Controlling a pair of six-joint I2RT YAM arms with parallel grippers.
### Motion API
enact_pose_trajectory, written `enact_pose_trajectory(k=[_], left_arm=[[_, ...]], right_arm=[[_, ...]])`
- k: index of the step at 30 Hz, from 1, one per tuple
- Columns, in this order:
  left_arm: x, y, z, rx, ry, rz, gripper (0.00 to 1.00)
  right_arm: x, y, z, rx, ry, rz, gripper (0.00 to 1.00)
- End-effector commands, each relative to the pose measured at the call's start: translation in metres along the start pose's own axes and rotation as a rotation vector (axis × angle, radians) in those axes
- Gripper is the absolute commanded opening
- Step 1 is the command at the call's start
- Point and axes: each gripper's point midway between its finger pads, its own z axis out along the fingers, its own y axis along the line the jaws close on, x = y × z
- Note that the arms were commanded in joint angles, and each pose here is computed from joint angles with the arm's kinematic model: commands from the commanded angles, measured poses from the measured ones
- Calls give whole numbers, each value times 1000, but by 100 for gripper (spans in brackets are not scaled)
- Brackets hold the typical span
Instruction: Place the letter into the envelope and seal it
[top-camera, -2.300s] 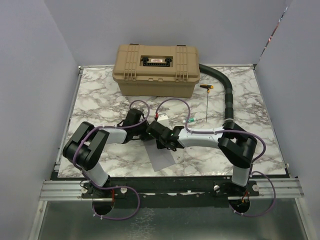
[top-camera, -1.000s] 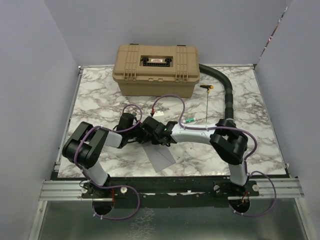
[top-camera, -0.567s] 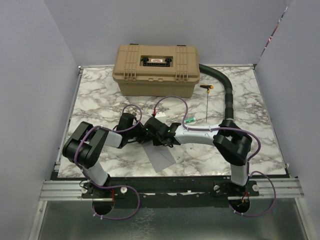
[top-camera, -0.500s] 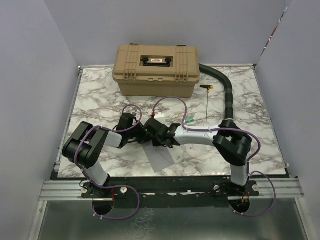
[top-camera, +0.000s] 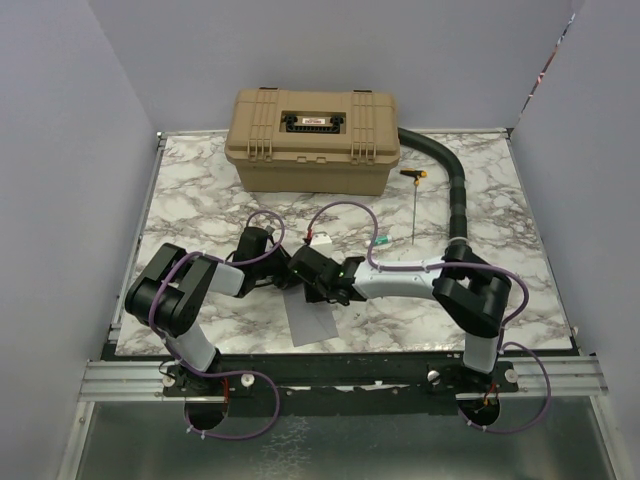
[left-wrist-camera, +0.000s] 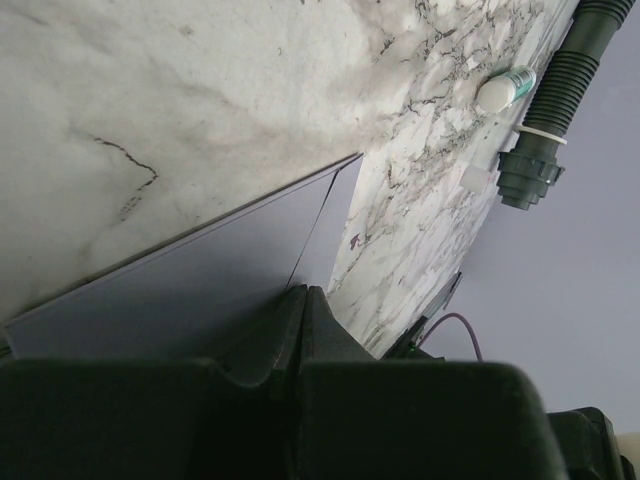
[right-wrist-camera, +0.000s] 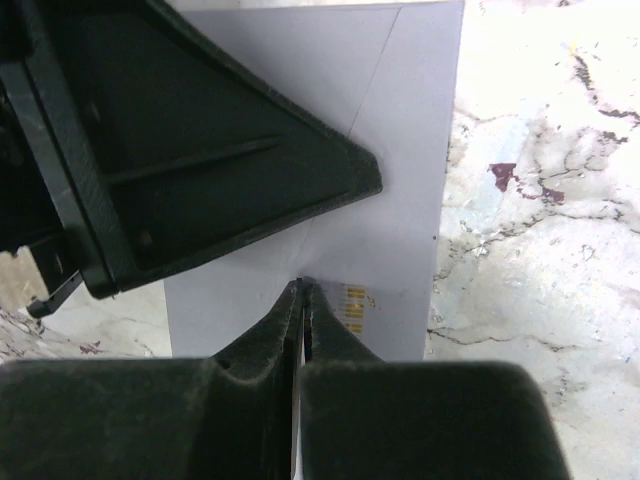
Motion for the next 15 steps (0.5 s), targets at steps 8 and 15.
enact_pose_trajectory(k=[8,15], left_arm=[[14,70,-4,-245,4,-68,0],[12,70,-5,-252,1,-53,0]], right_arm=[[82,-34,4,120,261,-162,3],[99,-55,8,204,307,-171,4]])
